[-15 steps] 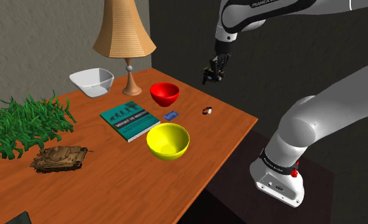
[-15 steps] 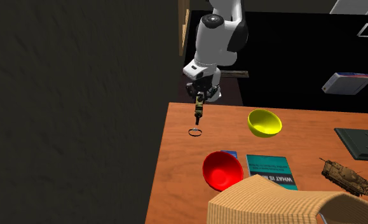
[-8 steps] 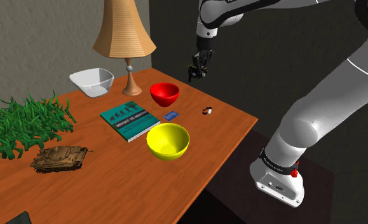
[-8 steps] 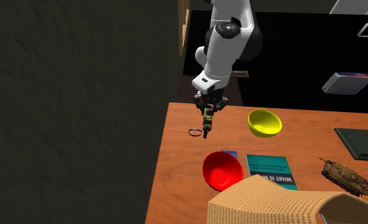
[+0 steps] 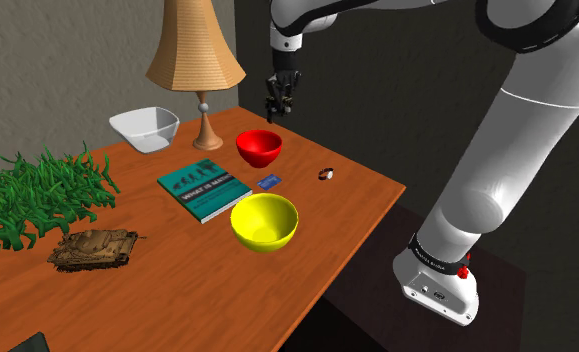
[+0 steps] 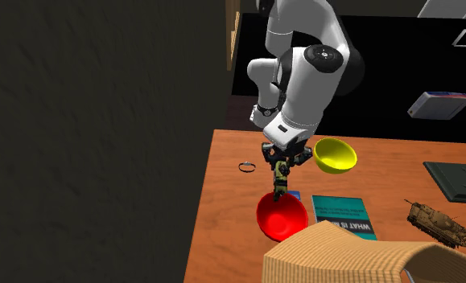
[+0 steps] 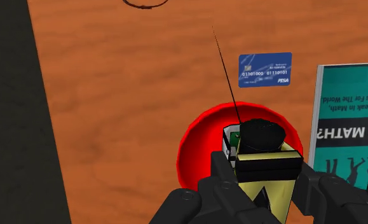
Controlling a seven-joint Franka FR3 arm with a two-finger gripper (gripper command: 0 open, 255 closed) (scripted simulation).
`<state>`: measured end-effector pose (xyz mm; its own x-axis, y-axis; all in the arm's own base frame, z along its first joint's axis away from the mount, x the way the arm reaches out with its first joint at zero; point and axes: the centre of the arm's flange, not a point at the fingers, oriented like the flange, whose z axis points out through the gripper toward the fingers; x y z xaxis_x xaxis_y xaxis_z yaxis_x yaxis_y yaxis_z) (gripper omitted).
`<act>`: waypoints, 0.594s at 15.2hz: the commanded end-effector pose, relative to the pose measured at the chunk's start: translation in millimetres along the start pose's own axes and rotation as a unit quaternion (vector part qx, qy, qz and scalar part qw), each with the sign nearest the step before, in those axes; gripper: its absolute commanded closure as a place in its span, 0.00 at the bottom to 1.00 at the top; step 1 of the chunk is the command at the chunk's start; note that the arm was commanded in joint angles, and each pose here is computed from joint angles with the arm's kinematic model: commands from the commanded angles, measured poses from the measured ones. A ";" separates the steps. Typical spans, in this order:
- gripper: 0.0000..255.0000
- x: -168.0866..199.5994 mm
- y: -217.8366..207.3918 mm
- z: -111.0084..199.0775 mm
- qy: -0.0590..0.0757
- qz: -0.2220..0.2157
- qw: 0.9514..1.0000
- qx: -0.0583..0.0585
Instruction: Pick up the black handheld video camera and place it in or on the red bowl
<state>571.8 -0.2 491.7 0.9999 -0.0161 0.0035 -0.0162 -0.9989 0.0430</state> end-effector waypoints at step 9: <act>1.00 71.6 -34.7 19.3 0.000 0.000 1.000 0.000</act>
<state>643.6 32.7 475.9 0.9999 -0.0162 0.0030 -0.0163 -0.9990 0.0427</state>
